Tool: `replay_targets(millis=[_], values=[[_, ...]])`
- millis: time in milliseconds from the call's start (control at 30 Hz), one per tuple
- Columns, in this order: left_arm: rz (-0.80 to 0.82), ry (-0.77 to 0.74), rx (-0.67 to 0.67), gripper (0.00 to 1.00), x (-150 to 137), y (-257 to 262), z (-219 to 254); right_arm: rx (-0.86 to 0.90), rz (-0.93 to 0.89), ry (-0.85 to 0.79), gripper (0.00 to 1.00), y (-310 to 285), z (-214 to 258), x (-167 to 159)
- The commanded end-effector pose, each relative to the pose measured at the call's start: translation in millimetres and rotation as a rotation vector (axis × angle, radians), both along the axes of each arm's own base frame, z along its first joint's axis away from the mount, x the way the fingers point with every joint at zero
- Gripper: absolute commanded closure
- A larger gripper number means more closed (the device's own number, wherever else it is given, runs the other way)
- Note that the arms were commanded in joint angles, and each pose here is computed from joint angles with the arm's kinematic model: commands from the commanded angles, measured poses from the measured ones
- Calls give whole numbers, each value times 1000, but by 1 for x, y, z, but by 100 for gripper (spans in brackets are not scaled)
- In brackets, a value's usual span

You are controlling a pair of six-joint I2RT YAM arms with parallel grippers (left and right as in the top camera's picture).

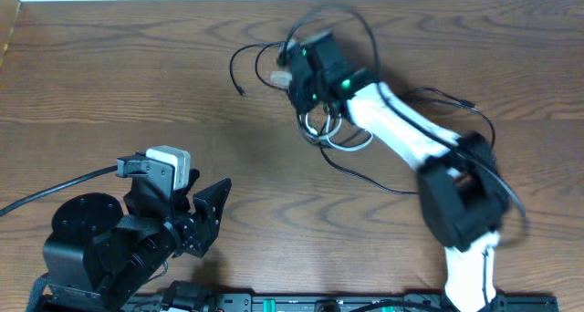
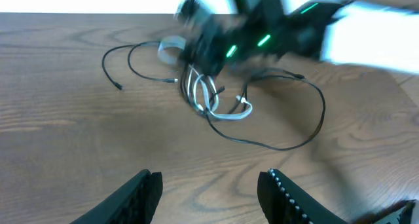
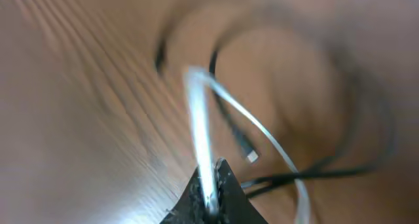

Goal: Untangle cables

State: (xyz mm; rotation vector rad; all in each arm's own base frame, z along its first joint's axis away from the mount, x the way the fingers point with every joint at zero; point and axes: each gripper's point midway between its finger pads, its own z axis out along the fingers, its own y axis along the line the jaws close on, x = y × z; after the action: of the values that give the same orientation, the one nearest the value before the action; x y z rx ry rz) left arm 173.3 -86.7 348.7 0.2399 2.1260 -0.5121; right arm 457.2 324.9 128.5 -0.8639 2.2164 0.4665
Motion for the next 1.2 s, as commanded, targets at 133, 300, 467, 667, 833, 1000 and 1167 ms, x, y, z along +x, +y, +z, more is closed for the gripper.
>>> replay_targets(millis=[133,300,467,667,833,1000,1167], values=[[17,18,11,47,0,3,-3,277,-49,-439,99,-46,255,-38],[17,18,11,47,0,3,-3,397,-92,-674,99,-101,366,-91],[17,18,11,48,0,3,-3,464,-142,-845,99,-146,430,-137],[17,18,10,47,0,3,-3,479,-107,-675,99,-139,401,-145],[-14,27,-8,43,-2,-3,-3,456,3,-430,99,-104,340,-125],[-240,71,-46,38,-12,-35,-15,479,92,-331,99,-71,302,-93],[-370,192,-3,38,-11,-47,-61,685,220,-419,99,-52,352,-98]])
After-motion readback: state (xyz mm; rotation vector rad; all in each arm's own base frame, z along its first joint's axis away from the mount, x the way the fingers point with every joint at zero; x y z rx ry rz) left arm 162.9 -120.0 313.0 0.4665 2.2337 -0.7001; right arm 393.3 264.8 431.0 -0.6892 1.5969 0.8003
